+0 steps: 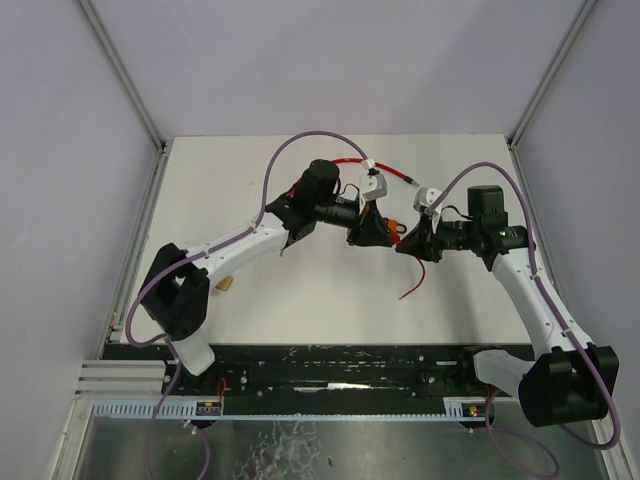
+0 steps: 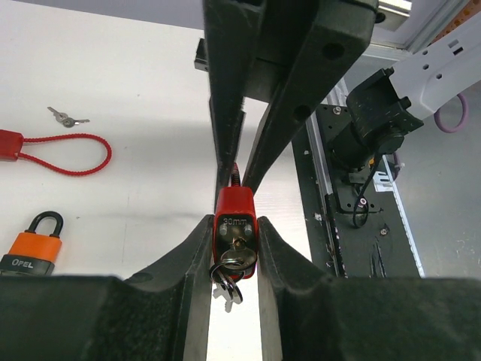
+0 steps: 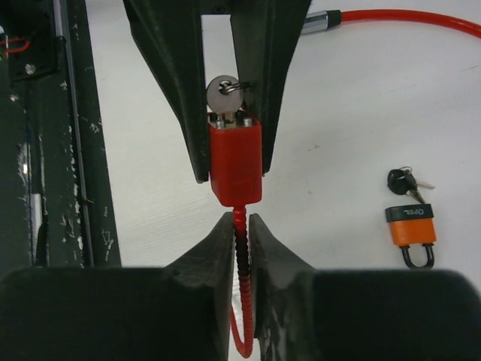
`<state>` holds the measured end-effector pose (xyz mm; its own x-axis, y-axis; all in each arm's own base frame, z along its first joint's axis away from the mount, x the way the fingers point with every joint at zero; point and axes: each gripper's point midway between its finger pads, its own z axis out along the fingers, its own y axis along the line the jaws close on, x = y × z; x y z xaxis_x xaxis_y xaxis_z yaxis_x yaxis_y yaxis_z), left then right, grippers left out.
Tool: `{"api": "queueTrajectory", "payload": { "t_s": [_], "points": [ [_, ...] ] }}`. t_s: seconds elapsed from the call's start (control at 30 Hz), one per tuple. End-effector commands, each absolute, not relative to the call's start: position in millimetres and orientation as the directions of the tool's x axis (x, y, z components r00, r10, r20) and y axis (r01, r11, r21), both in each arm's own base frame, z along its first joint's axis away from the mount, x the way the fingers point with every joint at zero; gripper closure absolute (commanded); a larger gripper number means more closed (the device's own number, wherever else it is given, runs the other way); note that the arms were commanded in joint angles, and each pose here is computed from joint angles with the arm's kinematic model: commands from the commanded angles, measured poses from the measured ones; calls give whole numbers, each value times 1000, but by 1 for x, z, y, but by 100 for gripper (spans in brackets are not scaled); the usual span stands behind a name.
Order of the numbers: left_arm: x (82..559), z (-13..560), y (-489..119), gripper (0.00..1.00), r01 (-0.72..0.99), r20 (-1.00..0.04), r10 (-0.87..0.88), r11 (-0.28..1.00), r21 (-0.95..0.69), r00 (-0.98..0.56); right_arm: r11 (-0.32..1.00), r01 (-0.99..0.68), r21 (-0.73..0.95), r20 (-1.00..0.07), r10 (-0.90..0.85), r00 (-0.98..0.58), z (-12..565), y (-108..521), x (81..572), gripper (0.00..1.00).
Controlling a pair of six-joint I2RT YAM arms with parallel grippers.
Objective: Lock with the key
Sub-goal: Adjust the lock.
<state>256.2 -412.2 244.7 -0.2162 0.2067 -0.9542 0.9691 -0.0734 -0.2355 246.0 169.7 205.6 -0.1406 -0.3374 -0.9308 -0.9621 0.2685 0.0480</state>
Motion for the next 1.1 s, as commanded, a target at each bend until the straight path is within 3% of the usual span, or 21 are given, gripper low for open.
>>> {"api": "queueTrajectory", "payload": {
  "t_s": [0.0, 0.07, 0.13, 0.43, 0.5, 0.63, 0.83, 1.07],
  "points": [
    [256, 277, -413, 100, 980, -977, 133, -88, -180, -168, 221, -975, 31, -942, -319, -102, 219, 176, 239, 90],
    [256, 281, -413, 100, 979, -978, 120, -88, -182, -171, 203, -978, 41, -947, -303, -102, 226, 178, 235, 100],
    [259, 284, -413, 93, 980, -978, 102, -65, -189, -182, 185, -981, 56, -955, -278, -107, 237, 180, 231, 100],
    [281, 338, -355, 25, 979, -946, -271, 46, -198, -178, 208, -970, 125, -990, -40, -136, 296, 160, 227, 100],
    [275, 345, -348, 15, 984, -928, -343, 41, -173, -148, 244, -962, 121, -992, 2, -124, 309, 153, 230, 100],
    [265, 349, -350, 13, 986, -889, -430, -28, -164, -160, 343, -931, 123, -992, 77, -102, 333, 147, 246, 100],
    [263, 337, -387, 21, 965, -848, -462, -93, -244, -259, 362, -903, 232, -962, 223, -158, 353, 145, 271, 100],
    [260, 313, -427, 32, 932, -838, -408, -139, -336, -363, 421, -847, 325, -929, 308, -204, 334, 139, 281, 100]
  ]
}}
